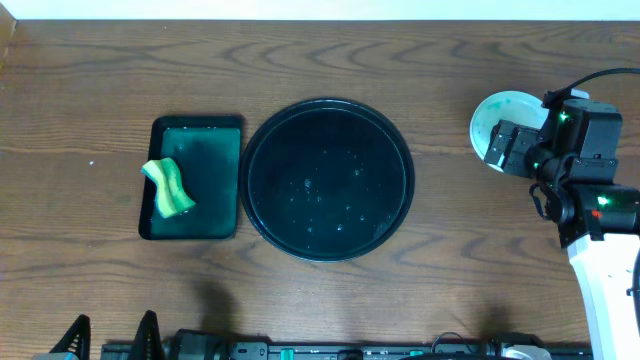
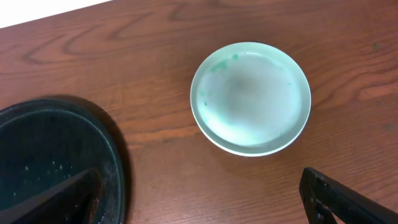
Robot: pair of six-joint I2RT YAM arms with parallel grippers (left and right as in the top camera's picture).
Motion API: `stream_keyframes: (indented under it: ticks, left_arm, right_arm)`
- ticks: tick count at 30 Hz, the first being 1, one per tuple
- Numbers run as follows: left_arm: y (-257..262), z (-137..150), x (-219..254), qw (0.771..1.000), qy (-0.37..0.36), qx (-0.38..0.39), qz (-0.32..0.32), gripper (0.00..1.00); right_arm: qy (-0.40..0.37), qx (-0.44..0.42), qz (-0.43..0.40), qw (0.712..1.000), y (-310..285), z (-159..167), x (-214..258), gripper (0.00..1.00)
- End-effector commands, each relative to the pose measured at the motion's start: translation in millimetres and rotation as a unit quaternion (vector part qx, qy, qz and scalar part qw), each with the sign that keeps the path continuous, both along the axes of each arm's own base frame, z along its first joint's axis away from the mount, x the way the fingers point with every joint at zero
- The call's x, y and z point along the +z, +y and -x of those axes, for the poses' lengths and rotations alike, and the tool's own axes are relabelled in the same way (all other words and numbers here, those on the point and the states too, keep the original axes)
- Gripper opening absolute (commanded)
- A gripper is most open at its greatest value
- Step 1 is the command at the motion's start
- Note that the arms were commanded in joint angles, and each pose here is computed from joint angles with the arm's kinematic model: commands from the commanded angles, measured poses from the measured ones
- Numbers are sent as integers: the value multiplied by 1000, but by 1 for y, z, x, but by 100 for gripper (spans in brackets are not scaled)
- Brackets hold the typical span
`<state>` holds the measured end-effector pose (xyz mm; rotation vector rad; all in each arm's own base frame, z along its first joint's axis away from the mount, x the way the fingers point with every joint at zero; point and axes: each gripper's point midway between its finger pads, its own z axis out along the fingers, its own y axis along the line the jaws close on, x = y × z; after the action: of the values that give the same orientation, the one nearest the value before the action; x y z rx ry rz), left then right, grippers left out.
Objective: Clean dirty plates on tray and stack at the side
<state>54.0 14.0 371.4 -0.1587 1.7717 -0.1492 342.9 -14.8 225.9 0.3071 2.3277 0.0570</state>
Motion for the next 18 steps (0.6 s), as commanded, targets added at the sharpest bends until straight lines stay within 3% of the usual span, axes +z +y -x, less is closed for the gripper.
stream_keyframes:
  ticks: [1, 18]
  left_arm:
    - [2, -1, -2, 1000, 3, 2, -10, 81]
    - [2, -1, -3, 1000, 5, 2, -10, 81]
  right_arm:
    - [-4, 8, 6, 1000, 2, 0, 4, 99]
    - [-68, 48, 18, 996, 11, 7, 40, 99]
